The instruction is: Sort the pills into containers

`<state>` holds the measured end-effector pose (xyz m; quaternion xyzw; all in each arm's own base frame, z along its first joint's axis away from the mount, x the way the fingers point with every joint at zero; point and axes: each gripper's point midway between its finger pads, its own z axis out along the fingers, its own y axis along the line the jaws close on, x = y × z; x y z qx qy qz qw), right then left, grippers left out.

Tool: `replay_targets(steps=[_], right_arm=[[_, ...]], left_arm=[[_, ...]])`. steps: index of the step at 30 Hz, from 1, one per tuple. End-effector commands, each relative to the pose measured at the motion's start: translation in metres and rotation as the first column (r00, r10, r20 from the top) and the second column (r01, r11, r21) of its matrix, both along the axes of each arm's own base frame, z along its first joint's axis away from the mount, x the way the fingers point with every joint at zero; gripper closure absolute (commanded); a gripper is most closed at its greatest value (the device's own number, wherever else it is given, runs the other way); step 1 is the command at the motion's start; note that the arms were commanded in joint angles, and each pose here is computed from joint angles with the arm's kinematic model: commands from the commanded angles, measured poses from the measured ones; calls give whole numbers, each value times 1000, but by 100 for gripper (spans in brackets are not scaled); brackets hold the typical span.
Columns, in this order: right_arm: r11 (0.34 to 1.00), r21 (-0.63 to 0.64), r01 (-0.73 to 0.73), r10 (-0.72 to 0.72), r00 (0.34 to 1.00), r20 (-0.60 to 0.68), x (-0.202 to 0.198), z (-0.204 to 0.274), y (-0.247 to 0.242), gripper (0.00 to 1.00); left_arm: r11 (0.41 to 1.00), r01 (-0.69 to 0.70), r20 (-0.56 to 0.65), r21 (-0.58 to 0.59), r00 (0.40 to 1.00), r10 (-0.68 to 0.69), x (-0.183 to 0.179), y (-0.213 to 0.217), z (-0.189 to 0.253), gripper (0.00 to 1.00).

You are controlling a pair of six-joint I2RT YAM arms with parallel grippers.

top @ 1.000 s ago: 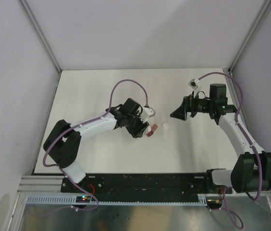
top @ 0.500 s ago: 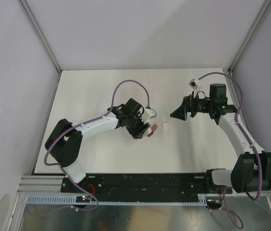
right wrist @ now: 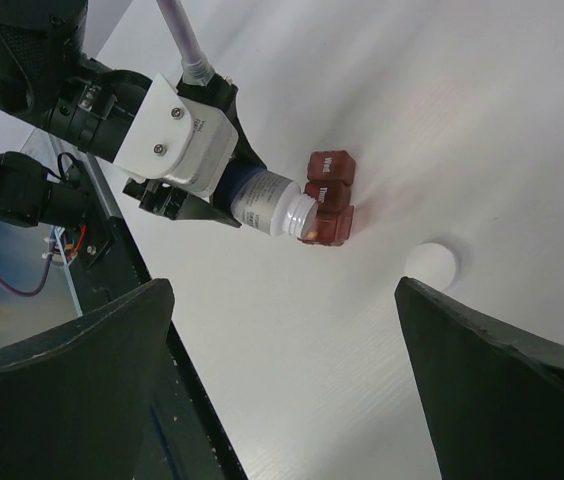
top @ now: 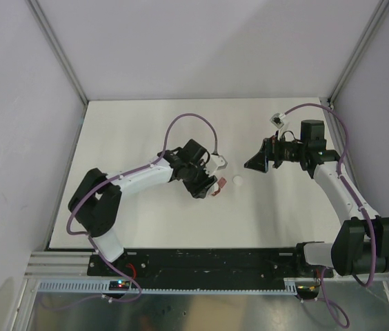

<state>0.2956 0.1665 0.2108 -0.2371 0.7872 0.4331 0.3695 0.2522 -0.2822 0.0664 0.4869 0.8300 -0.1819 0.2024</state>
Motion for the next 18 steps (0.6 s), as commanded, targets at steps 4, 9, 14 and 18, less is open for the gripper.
replay_targets(steps=[4,9,14,18], right_arm=[[1000,0,-5,5,1000,14,2,0,-1,0],[1000,0,-6,6,1000,14,2,0,-1,0],[1000,0,-5,5,1000,14,2,0,-1,0],[1000,1,-5,5,1000,13,2,0,-1,0]], left_arm=[[1000,28,37,-4,999,-28,8,-7,13,100],[1000,27,44,-4,999,-27,9,-7,16,100],[1000,29,46,-1,998,-29,9,-7,17,100],[999,33,45,4,998,-34,8,-7,19,100]])
